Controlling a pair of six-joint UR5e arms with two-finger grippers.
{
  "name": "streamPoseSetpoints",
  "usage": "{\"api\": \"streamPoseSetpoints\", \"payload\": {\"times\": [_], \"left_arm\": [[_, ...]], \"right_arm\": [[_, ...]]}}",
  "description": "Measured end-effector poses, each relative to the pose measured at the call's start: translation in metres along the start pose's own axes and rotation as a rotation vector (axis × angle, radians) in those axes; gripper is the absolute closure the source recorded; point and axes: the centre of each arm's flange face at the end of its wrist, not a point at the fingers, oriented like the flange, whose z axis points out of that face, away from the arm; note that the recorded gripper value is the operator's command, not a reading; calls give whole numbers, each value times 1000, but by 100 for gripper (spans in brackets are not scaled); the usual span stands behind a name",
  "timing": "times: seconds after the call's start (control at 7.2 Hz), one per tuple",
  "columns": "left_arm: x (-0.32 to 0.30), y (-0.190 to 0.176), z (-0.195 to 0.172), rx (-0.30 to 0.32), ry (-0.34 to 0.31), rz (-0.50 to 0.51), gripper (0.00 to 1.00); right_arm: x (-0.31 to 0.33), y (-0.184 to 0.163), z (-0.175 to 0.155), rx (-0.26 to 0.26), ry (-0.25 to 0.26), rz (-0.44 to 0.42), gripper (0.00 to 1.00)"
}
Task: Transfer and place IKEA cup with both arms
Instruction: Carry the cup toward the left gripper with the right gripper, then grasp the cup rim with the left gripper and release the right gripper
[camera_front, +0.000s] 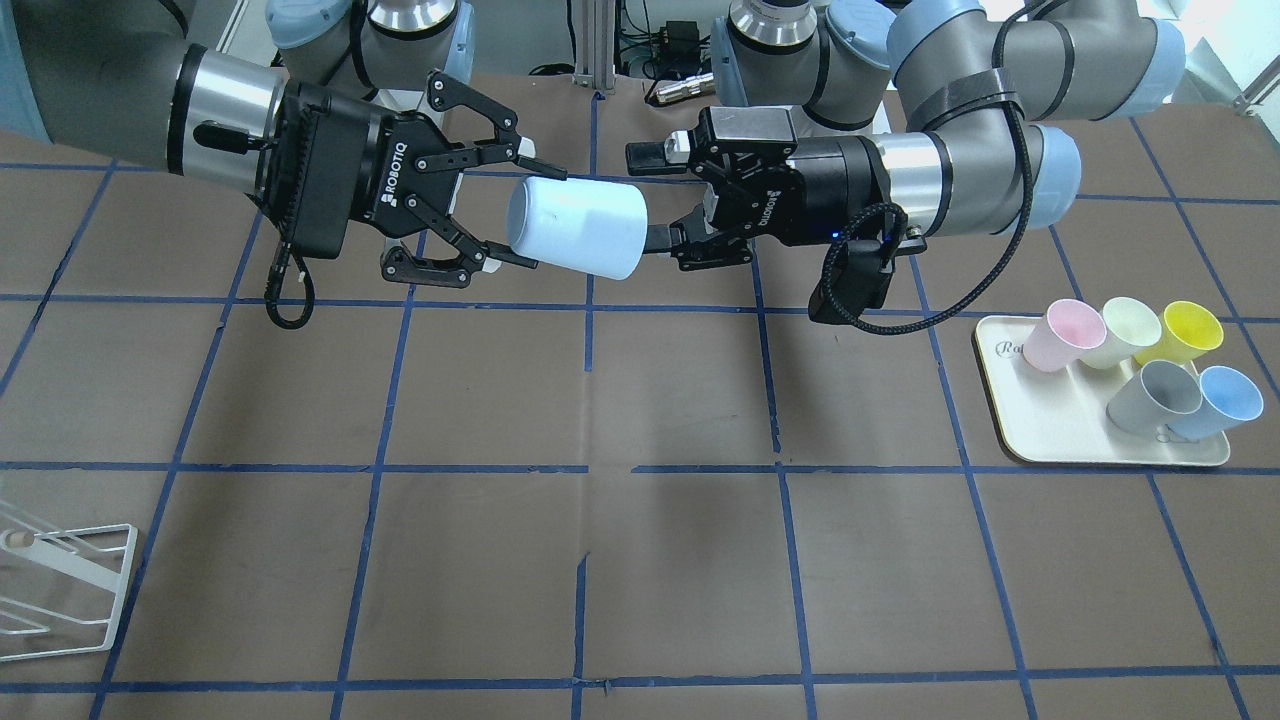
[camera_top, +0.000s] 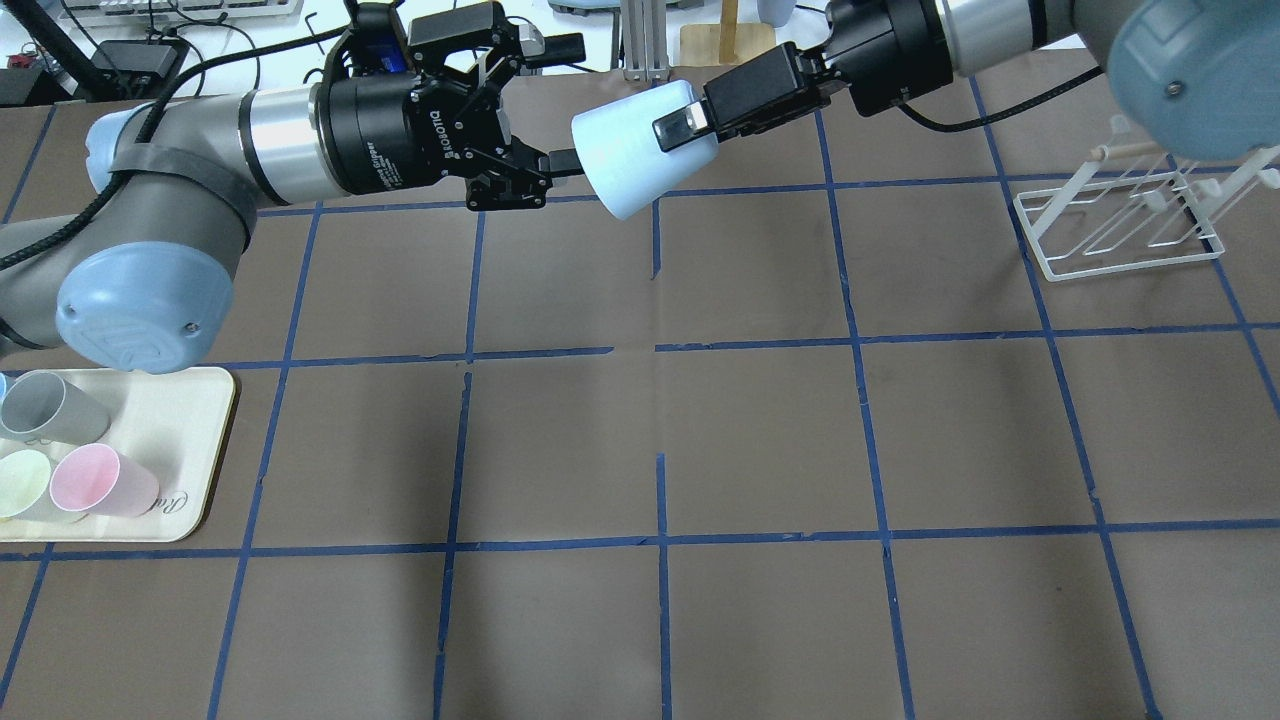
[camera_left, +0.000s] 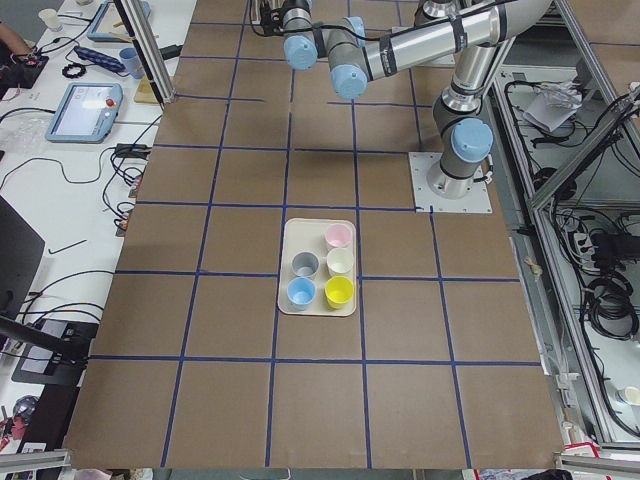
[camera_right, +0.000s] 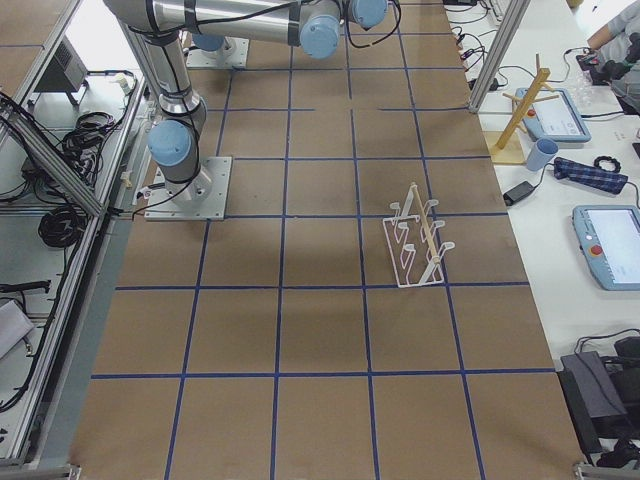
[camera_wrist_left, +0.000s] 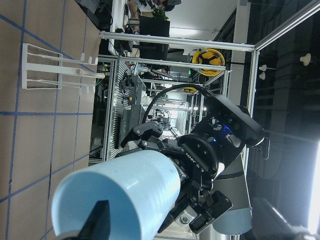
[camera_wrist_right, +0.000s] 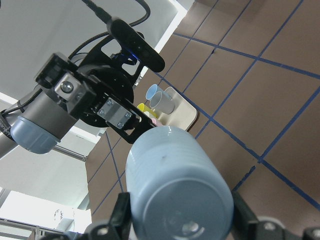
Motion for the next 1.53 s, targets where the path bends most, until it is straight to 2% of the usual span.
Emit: {"api": "streamPoseSetpoints", "payload": {"times": [0.28, 0.42, 0.56, 0.69, 0.83, 0.97, 1.11, 1.53], "left_arm": [[-1, 7, 14, -27, 24, -14, 0], [1, 13, 26, -51, 41, -20, 9], [2, 16, 32, -64, 48, -24, 22], [3, 18, 35, -70, 50, -26, 25], [5, 20, 35, -71, 51, -25, 38], [7, 21, 35, -71, 50, -24, 55], [8, 21, 35, -71, 49, -28, 58], [8, 19, 30, -61, 46, -43, 58]], "right_arm": [[-4, -2, 3, 18, -22, -4, 31], [-4, -2, 5, 19, -26, -8, 6], [-3, -1, 5, 19, -27, -7, 0], [-2, 1, 7, 17, -29, -4, 0], [-2, 2, 8, 14, -28, -2, 0], [-1, 3, 8, 11, -26, 2, 0], [-1, 3, 8, 8, -24, 5, 0], [3, 3, 8, 6, -23, 14, 0]]}}
